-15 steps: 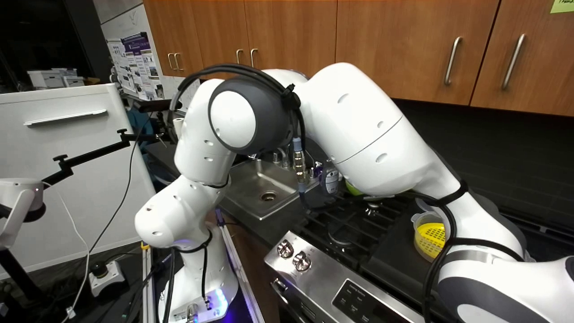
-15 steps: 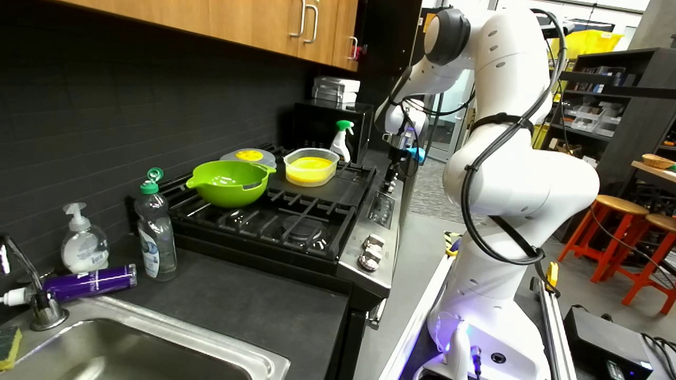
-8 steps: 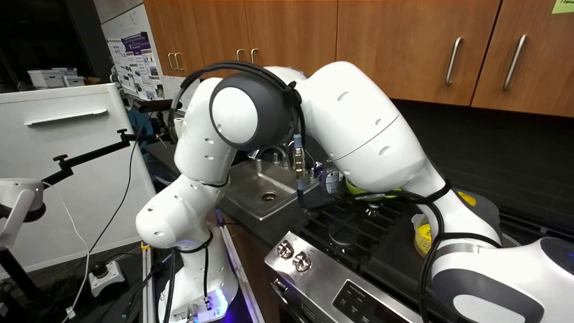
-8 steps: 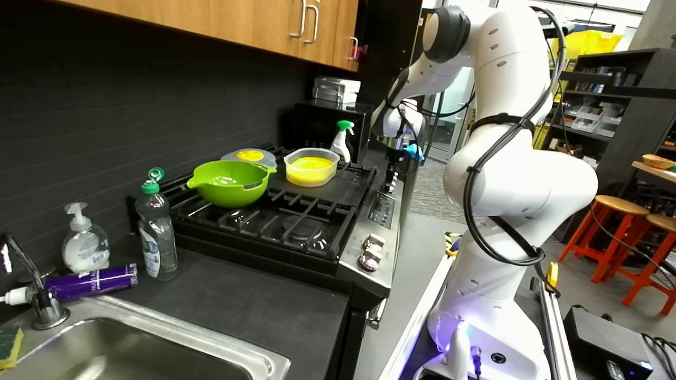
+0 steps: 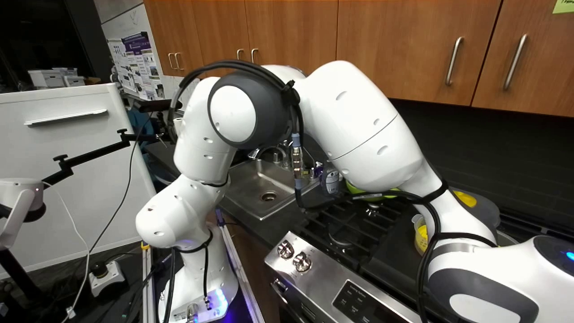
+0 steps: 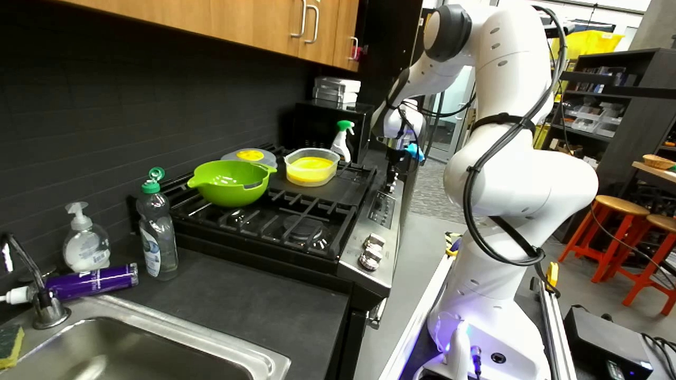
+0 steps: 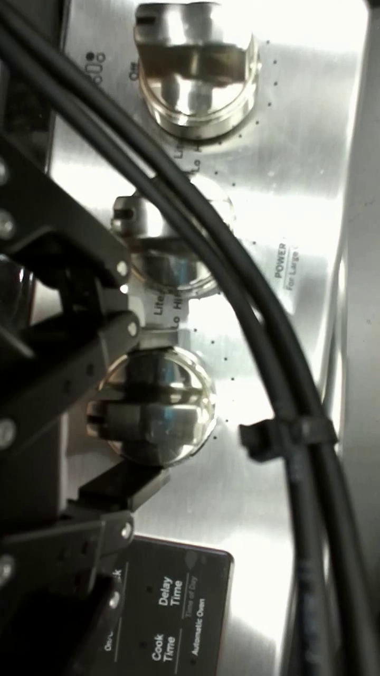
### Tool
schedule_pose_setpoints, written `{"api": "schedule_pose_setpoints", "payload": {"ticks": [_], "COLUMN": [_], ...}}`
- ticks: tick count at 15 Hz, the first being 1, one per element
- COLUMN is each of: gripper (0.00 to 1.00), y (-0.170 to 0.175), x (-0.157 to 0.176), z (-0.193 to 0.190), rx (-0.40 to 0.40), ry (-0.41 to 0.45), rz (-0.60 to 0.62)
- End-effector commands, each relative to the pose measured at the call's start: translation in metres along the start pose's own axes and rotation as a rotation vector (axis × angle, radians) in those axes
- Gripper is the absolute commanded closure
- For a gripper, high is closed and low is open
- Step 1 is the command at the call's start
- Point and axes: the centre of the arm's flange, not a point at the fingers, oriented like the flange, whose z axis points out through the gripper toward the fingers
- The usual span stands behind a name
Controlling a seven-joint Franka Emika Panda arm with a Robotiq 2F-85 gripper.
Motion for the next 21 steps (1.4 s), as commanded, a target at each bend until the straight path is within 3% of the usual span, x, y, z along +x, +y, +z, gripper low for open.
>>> {"api": "schedule_pose_setpoints", "payload": {"ticks": [1, 9, 15, 19, 20, 21], "gripper": [0.69, 0.69, 0.69, 0.69, 0.69, 0.69], "y": [0.015, 0.021, 0.026, 0.032, 0.033, 0.035], "x": [-0.063, -0.052, -0.059, -0.065, -0.064, -0.067], "z": [-0.031, -0.038, -0.031, -0.027, -0.027, -0.025], "rx": [-0.051, -0.066, -0.035, -0.090, 0.155, 0.169], "ry": [-0.057, -0.071, -0.089, -0.128, -0.021, -0.010], "rz": [-0.138, -0.153, -0.177, -0.068, -0.023, -0.003]}}
